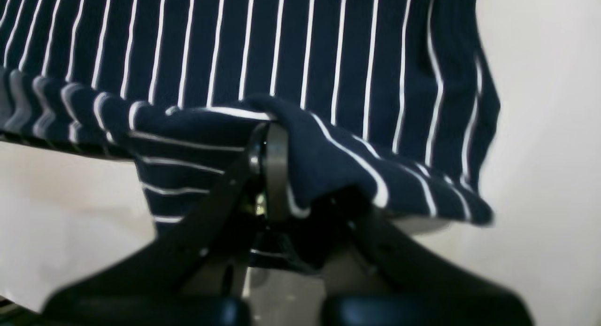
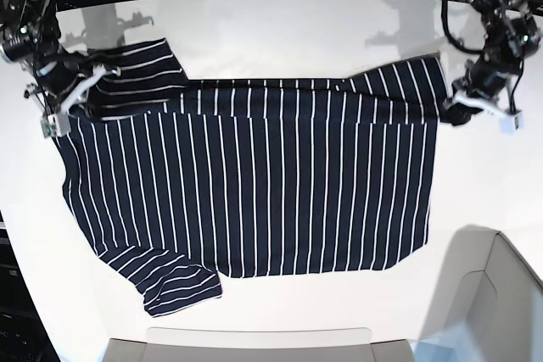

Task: Fold the T-shirt properly
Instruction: 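Lift the collar edge with both grippers and pull it toward the hem, then lower the folded collar edge onto the shirt body and release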

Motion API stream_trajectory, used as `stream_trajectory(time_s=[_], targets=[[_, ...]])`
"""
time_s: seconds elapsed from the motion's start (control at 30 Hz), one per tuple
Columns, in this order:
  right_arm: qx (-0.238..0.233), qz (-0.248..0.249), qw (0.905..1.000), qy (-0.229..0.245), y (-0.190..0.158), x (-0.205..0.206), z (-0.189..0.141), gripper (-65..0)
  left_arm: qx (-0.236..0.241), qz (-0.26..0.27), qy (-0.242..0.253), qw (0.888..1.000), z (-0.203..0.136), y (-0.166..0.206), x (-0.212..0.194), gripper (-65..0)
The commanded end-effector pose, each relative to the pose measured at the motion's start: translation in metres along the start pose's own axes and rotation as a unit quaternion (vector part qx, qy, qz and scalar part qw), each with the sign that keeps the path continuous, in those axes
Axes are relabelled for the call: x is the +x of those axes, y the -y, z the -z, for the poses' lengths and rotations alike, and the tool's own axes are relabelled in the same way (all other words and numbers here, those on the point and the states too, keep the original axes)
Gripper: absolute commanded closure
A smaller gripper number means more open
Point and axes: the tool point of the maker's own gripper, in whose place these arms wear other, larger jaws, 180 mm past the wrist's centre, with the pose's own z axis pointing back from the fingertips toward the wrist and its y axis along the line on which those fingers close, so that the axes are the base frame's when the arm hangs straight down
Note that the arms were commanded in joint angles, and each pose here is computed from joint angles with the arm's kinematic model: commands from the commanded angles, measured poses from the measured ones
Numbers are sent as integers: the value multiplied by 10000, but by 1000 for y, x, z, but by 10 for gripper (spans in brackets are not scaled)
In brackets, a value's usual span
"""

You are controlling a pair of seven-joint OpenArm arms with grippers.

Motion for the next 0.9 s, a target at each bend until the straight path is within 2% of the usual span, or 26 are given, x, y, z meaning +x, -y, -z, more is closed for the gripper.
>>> stream_trajectory(time_s=[0.0, 0.3, 0.5, 0.87], targets=[[-39, -80, 9997, 239, 5, 17, 0, 0, -44, 124, 251, 9996, 2, 4, 20, 0], [100, 46, 9998, 141, 17, 34, 36, 0, -226, -214, 476, 9984, 35, 9, 59, 0], [246, 169, 9995, 115, 18, 49, 59, 0, -523, -165, 345, 9979, 66, 30, 79, 0], [294, 642, 9975, 89, 39, 76, 93, 0, -102, 368, 502, 9980, 97, 41, 124, 0]])
